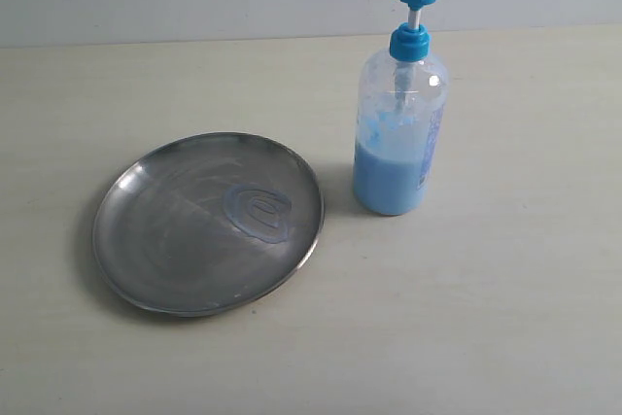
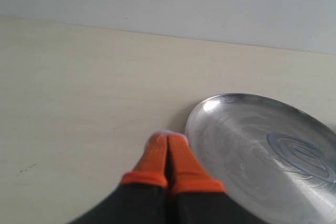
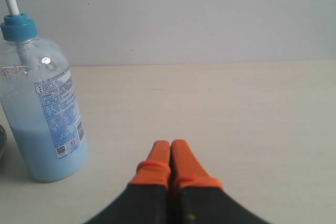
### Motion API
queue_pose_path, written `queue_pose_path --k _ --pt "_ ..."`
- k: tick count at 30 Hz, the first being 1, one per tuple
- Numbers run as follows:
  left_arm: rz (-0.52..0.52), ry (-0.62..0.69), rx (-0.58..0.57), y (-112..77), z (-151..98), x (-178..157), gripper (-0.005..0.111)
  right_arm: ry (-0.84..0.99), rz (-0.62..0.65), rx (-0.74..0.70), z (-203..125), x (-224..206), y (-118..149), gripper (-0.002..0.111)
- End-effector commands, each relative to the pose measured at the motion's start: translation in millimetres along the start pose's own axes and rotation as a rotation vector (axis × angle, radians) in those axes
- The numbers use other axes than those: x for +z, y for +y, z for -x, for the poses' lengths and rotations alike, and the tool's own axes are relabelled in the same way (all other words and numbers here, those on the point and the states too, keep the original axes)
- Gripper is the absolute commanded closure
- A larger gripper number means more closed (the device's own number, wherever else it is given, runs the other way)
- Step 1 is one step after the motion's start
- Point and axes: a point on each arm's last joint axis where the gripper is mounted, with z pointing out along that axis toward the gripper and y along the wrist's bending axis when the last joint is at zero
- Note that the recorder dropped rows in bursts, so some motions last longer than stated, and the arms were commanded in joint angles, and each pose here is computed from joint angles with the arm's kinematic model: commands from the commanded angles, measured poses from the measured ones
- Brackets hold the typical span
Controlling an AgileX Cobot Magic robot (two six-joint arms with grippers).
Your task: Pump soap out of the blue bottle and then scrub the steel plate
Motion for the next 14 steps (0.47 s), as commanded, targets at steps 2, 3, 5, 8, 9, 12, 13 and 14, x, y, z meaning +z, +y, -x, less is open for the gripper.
queue_pose_path --k 2,3,5,8,9,12,13,14 --pt "0.002 -0.009 0.005 0.2 0.1 -0.1 0.107 -0.012 -0.004 0.008 -0.4 0.0 -0.2 0.108" --pt "0.002 -0.009 0.005 0.2 0.1 -0.1 0.107 -0.012 -0.004 0.008 -0.4 0.0 -0.2 0.108" --pt "0.002 -0.009 0.005 0.2 0.1 -0.1 0.107 -0.012 -0.004 0.008 -0.4 0.0 -0.2 0.108" --pt "0.002 -0.009 0.005 0.2 0.1 -0.1 0.107 -0.012 -0.004 0.008 -0.4 0.0 -0.2 0.108" --pt "0.002 -0.009 0.005 0.2 0.1 -0.1 0.107 -0.012 -0.004 0.008 -0.4 0.0 -0.2 0.108" --pt "0.002 -0.009 0.005 0.2 0.1 -0.1 0.107 -0.012 -0.004 0.008 -0.4 0.0 -0.2 0.108" --pt "0.002 -0.009 0.005 0.2 0.1 -0.1 0.107 -0.012 -0.004 0.009 -0.4 0.0 -0.2 0.108" --pt "0.002 -0.009 0.005 0.2 0.1 -0.1 0.107 -0.012 -0.004 0.010 -0.4 0.0 -0.2 0.108"
